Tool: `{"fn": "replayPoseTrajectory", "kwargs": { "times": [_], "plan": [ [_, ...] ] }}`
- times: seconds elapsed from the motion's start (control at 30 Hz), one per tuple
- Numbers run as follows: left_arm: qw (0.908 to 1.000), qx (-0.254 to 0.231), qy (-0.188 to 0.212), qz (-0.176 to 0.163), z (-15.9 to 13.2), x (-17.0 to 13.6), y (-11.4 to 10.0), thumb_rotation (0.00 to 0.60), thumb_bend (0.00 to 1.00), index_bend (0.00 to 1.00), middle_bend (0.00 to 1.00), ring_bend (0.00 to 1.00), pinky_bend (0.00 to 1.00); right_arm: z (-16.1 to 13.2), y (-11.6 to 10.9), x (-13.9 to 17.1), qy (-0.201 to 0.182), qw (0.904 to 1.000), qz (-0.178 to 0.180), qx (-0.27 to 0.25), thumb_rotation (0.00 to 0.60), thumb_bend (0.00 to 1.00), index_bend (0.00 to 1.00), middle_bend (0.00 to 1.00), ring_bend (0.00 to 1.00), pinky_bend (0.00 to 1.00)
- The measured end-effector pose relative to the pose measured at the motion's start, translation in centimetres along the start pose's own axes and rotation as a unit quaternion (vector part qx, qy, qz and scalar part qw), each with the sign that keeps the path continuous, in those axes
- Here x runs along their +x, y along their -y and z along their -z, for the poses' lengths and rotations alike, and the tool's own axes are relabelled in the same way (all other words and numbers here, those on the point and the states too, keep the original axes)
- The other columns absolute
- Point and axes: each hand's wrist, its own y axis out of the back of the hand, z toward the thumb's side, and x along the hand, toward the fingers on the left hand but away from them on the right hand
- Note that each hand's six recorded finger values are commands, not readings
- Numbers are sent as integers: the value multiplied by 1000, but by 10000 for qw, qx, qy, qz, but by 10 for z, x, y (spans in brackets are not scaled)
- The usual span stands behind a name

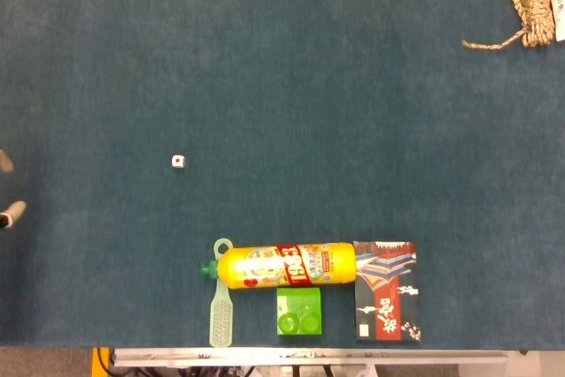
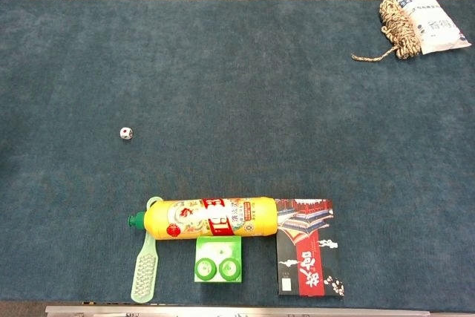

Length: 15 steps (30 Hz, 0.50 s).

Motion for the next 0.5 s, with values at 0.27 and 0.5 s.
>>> {"fn": "replayPoseTrajectory", "kwargs": {
  "times": [0.27,0.5],
  "plan": [
    [9989,-160,332,298,-26,-8,-3,600,518,485,560,459,727,5,-15,11,261,9996,10,132,600,388,394,423,355,534],
    [9935,-8,708,893,-56,-2,-3,600,614,430,915,800,998,8,-20,17,344,9992,23,208,600,388,395,426,355,534]
  ]
}}
